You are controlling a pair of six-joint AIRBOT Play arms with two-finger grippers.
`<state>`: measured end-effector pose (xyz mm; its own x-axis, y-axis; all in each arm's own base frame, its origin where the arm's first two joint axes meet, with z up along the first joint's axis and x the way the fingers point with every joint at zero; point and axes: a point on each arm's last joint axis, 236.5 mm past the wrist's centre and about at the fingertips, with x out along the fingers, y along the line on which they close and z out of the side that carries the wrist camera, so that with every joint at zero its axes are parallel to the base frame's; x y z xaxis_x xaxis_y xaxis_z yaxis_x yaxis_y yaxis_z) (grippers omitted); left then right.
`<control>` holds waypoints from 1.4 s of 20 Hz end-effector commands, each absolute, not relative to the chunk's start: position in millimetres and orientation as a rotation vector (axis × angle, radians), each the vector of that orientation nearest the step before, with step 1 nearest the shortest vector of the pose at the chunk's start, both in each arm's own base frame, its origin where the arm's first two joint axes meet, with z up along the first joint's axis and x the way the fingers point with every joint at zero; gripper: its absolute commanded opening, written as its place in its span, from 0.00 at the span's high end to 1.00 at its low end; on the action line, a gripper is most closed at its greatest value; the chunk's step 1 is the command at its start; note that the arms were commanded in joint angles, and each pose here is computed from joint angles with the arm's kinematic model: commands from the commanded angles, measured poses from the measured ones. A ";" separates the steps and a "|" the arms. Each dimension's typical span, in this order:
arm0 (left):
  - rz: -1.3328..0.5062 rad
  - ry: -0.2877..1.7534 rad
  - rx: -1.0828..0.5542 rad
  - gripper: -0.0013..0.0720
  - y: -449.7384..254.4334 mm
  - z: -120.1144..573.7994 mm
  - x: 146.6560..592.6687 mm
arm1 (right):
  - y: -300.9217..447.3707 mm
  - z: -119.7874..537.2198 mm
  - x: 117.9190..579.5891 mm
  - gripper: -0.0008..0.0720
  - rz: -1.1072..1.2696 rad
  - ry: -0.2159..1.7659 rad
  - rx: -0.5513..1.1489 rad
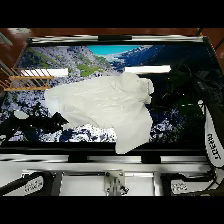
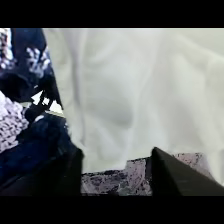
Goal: Fold the shirts.
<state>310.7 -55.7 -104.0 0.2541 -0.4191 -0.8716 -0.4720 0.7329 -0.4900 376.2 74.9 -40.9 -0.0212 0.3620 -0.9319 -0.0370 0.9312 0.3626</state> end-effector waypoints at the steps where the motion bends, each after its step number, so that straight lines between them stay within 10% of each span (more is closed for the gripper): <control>1: 0.062 1.318 -0.868 0.72 -58.8 -104.1 322.6 | 75.1 -41.4 376.3 0.19 0.320 1.566 0.262; 5: -0.004 1.343 -0.822 0.94 -64.9 -101.5 317.4 | 75.2 -41.5 377.3 0.19 0.314 1.564 0.269; 15: -0.199 1.289 -0.675 0.95 -76.7 -52.1 319.8 | 74.9 -66.4 409.7 0.19 0.274 1.479 0.295; 28: -0.221 1.197 -0.642 0.95 -76.1 -22.5 323.4 | 59.9 -92.1 344.3 0.19 0.404 1.780 0.203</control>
